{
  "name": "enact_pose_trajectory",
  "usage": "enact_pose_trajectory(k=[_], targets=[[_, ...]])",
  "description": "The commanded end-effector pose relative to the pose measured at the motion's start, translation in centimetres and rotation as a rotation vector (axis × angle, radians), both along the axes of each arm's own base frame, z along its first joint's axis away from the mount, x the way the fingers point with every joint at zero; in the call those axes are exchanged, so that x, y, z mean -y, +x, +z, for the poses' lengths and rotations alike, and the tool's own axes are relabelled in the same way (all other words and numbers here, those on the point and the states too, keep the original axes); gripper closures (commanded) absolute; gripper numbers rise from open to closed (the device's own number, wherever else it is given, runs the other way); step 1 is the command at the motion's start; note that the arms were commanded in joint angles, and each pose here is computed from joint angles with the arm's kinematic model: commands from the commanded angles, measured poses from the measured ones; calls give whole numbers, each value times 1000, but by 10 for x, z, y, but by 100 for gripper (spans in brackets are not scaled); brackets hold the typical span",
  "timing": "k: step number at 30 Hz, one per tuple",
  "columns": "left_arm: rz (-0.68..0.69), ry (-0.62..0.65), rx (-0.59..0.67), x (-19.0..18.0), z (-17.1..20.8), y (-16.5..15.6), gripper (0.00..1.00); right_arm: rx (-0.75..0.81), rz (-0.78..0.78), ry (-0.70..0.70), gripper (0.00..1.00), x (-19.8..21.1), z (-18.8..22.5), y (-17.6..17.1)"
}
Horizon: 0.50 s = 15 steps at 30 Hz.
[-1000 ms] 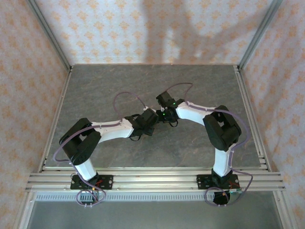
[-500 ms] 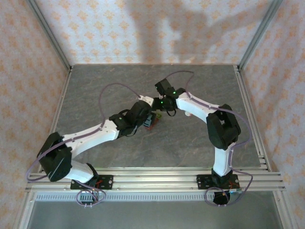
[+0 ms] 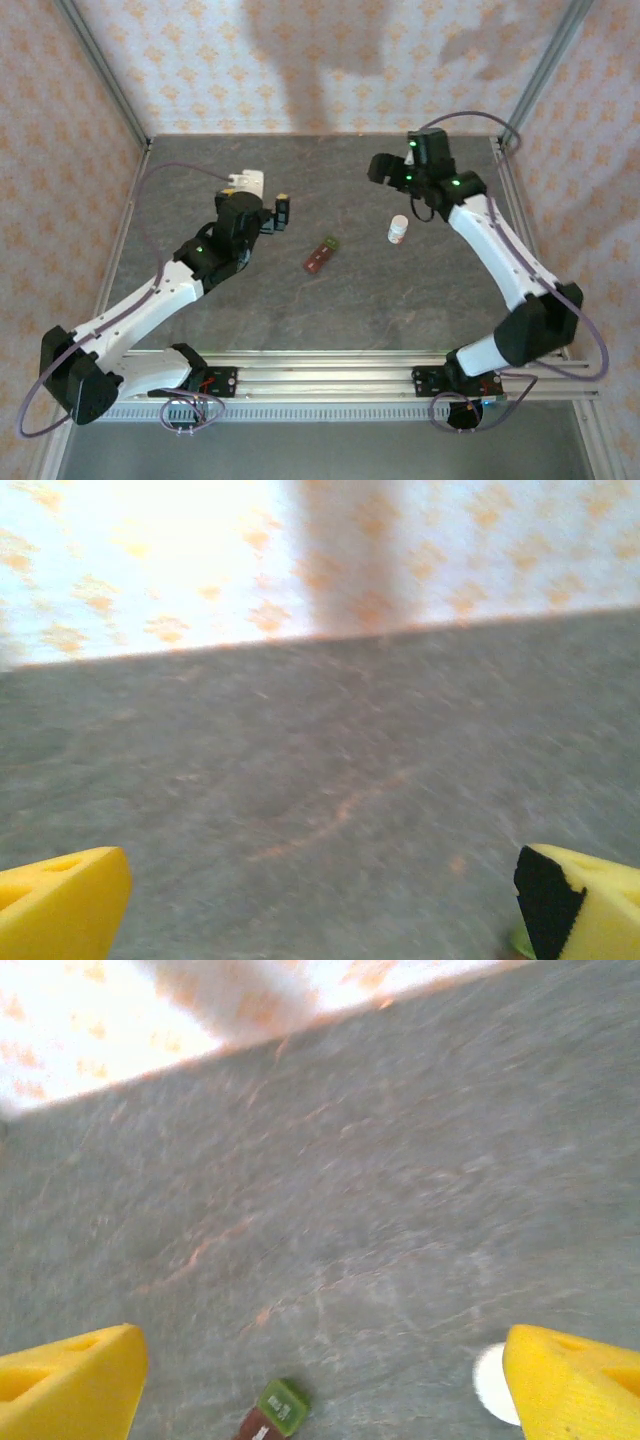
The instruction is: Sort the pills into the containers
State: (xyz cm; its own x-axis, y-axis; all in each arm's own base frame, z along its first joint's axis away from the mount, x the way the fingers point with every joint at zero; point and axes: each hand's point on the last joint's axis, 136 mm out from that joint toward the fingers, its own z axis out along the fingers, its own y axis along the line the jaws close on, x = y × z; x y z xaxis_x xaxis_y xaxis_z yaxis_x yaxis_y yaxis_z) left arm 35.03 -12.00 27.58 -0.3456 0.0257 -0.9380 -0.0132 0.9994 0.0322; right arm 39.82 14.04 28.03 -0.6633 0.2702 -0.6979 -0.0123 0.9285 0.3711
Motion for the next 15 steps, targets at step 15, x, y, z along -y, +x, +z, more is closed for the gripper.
enact_pose_trajectory(k=[15], targets=[[338, 95, 189, -138, -33, -11, 0, 139, -635, -199, 0, 182, -45, -11]])
